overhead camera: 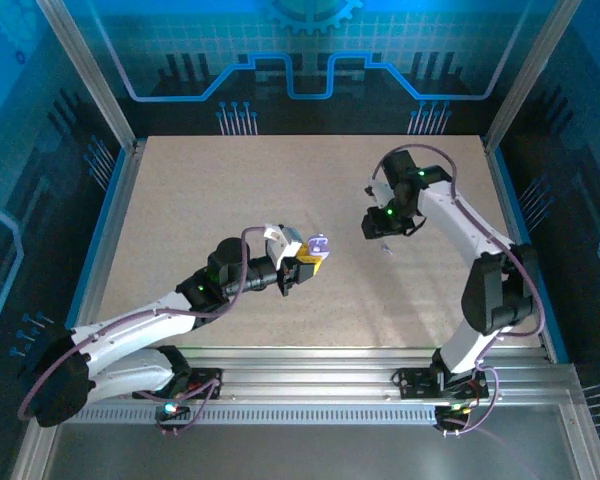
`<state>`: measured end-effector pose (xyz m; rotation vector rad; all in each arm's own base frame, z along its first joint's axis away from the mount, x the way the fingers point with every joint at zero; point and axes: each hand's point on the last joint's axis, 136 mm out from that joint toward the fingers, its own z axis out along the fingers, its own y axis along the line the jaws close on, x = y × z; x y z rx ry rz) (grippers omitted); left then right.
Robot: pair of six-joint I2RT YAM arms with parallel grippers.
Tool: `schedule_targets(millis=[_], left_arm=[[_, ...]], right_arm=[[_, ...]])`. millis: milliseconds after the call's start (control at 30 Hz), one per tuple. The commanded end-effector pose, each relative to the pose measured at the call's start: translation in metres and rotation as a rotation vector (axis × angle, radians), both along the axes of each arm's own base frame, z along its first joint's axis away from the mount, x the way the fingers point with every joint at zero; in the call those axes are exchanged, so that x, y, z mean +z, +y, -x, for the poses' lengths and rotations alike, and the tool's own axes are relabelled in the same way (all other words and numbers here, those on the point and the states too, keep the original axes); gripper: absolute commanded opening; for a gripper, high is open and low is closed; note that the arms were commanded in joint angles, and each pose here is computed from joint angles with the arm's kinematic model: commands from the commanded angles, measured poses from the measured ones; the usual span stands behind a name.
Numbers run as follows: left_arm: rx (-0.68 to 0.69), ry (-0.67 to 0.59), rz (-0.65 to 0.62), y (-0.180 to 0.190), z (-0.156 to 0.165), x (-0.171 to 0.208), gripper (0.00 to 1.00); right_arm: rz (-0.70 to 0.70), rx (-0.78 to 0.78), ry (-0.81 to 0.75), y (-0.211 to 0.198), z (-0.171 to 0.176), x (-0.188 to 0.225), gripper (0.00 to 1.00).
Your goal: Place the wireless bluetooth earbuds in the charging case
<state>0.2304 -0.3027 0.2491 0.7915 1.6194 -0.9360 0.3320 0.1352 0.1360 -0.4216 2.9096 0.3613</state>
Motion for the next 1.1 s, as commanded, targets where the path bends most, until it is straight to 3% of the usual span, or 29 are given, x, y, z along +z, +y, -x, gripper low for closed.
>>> schedule_targets(millis=[0,433,1067], left_arm=[[0.005,-0.009,-0.015,-0.002,-0.003,-0.002,0.2],[0.004,0.003,-0.025,-0.007,-0.007,-0.001,0.2],[0.01,-0.002,-0.032,-0.003,-0.005,0.005,0.2]], right_arm=[[0.141,0.133,0.031,-0.024,0.003,-0.015,0.37],[0.232,0.355,0.07,-0.036,-0.014,-0.068,0.38],[0.288,0.403,0.12,-0.043,-0.027,-0.097,0.39]])
